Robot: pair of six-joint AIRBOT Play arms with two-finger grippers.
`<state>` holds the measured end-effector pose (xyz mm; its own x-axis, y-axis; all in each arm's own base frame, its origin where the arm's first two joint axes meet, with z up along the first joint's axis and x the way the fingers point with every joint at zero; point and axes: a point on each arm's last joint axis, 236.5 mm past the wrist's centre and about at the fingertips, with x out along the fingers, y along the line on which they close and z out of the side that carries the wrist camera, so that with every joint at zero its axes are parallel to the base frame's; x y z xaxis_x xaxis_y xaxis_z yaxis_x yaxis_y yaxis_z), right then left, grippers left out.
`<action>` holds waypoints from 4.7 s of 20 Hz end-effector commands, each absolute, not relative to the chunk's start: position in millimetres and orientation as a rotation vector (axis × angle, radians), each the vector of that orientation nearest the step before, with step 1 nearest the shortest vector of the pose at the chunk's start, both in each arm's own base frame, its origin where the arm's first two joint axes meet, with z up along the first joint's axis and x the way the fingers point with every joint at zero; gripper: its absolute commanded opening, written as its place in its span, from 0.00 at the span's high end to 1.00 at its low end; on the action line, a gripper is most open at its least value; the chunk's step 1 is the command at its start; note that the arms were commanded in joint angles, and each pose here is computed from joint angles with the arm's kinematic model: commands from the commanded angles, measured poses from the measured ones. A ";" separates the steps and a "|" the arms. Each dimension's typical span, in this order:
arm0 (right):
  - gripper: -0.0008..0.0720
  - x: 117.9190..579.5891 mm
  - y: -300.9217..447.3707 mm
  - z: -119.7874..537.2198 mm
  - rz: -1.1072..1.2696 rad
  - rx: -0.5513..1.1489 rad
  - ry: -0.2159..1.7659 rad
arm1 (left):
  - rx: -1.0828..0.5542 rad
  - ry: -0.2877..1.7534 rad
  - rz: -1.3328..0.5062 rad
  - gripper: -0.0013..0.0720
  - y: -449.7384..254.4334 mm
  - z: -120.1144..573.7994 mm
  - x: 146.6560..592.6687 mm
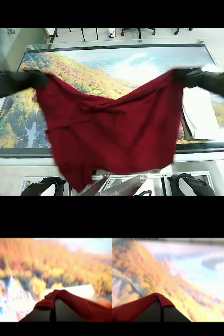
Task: Fold the shirts.
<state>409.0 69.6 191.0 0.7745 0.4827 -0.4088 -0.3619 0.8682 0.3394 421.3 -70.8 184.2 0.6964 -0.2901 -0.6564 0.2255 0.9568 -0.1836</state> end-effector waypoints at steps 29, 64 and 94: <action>0.96 527.8 -4.4 -90.7 0.199 0.325 1.093 | -0.358 1.484 -0.111 0.96 -5.7 -77.1 516.1; 0.46 329.7 -46.6 -33.4 0.252 0.640 1.374 | -0.425 1.815 -0.086 0.03 -23.8 -39.5 267.3; 0.45 283.7 -14.8 -70.8 0.317 0.767 1.457 | -0.630 1.840 -0.269 0.03 -66.8 -77.0 182.0</action>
